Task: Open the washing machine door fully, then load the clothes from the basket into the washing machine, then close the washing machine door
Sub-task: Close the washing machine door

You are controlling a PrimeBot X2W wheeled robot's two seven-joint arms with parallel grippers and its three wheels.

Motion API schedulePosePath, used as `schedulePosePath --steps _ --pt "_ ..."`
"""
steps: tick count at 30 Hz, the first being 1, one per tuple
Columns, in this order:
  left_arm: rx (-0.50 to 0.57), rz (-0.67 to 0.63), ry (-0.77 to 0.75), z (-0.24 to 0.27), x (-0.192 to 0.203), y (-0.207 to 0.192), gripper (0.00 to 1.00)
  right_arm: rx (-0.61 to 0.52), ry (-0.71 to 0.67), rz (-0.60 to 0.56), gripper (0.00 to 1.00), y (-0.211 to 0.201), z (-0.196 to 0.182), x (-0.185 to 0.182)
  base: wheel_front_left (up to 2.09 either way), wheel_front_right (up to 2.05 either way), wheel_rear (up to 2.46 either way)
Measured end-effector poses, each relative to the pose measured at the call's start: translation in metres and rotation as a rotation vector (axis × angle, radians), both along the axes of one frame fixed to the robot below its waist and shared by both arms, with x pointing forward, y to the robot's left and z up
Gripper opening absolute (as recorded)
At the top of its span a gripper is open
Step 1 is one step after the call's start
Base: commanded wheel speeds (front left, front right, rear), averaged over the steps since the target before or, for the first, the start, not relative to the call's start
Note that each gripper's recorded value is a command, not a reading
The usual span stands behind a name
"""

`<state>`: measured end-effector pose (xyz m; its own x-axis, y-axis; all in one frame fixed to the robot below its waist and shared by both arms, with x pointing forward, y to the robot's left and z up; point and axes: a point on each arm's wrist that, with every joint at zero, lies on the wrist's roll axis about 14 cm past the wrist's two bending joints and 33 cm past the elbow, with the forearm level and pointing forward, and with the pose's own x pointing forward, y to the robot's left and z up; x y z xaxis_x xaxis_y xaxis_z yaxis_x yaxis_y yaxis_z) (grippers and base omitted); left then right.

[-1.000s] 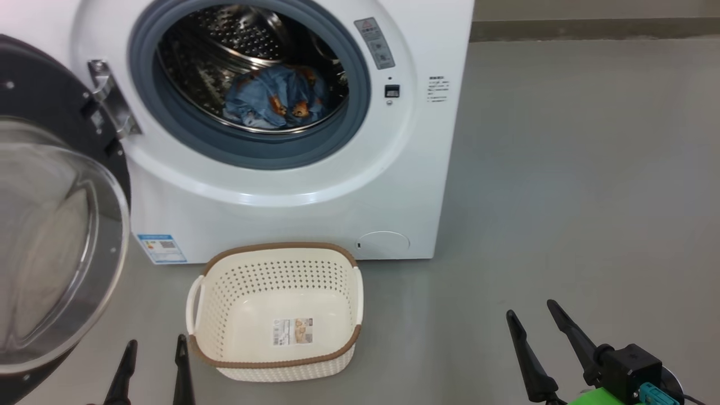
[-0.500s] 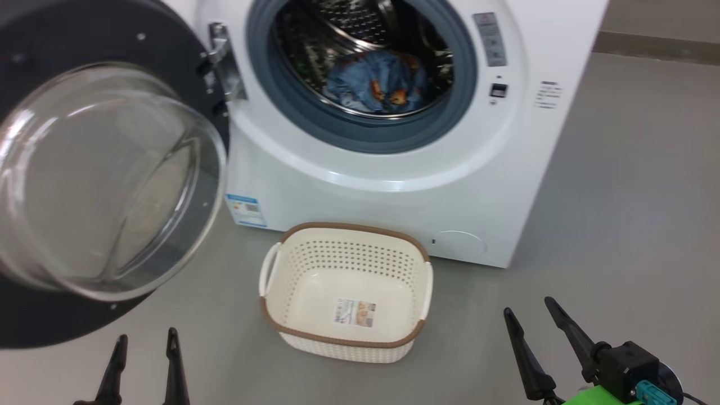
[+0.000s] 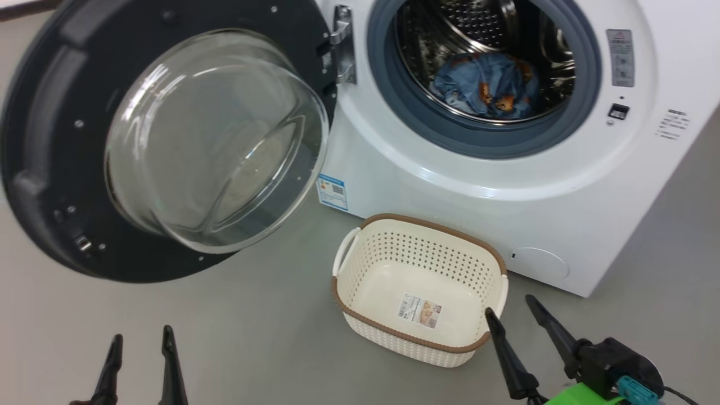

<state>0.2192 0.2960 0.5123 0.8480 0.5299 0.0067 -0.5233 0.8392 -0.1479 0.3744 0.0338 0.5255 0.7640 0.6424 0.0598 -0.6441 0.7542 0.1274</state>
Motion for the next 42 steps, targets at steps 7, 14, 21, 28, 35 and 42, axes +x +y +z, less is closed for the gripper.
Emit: schedulePosePath --steps 7,14,21,28,35,42 --pt "0.007 0.069 -0.012 0.005 -0.011 0.013 1.00 0.007 0.006 0.075 1.00 0.026 -0.001 0.000 0.00 0.00 0.00" --pt "0.007 0.086 -0.006 0.003 -0.016 0.013 1.00 -0.003 0.018 0.085 1.00 0.029 -0.006 -0.003 0.00 0.00 0.00" --pt "0.015 0.064 -0.015 0.004 -0.015 0.012 0.00 -0.001 0.007 0.081 1.00 0.028 -0.003 -0.003 0.00 0.00 0.00" --pt "0.017 0.062 -0.010 0.002 -0.015 0.012 0.00 -0.001 0.005 0.077 1.00 0.027 -0.002 -0.003 0.00 0.00 0.00" --pt "0.013 0.051 -0.016 0.003 -0.013 0.010 0.00 -0.001 0.008 0.077 1.00 0.027 -0.003 -0.002 0.00 0.00 0.00" --pt "-0.155 0.059 -0.214 0.031 -0.008 0.015 0.00 0.000 0.005 0.082 1.00 0.029 -0.002 -0.003 0.00 0.00 0.00"
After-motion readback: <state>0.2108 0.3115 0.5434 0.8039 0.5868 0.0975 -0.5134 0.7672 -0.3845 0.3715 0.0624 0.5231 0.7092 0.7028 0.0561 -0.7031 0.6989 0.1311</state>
